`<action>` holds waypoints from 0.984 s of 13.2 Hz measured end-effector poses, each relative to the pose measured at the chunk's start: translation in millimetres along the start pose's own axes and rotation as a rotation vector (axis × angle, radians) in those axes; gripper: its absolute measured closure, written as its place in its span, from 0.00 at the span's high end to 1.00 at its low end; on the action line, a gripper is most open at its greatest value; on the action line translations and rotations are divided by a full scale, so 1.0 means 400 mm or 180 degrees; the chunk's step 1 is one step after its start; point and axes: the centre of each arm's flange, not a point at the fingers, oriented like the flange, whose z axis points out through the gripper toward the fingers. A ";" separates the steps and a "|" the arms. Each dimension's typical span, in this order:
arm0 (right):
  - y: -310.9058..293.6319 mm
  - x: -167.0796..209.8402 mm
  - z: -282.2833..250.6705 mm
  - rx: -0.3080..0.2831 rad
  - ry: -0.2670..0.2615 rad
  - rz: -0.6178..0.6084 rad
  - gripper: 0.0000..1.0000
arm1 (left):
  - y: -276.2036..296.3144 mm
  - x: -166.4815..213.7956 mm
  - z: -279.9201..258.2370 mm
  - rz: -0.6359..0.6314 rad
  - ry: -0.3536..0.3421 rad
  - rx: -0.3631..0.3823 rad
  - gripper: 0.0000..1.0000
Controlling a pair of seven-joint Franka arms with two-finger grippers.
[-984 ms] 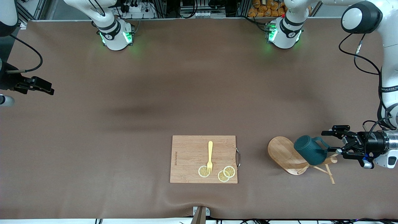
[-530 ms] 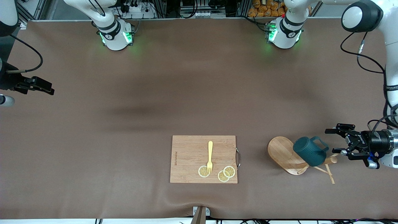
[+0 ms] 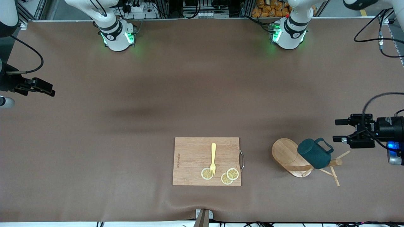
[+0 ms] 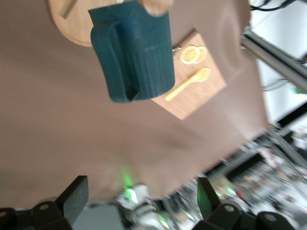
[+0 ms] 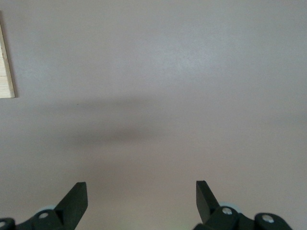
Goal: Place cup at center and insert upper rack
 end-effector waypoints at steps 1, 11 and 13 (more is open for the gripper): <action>-0.001 0.000 0.000 0.0000 0.0001 -0.0001 1.00 | 0.033 -0.050 0.029 0.0098 0.0192 0.0215 1.00; -0.013 0.002 -0.020 0.0011 0.0072 -0.0028 1.00 | 0.012 -0.467 0.032 0.1410 0.1398 0.1817 1.00; -0.017 0.002 -0.021 0.0011 0.0073 -0.0037 1.00 | -0.024 -0.531 -0.032 0.1525 0.1550 0.2025 1.00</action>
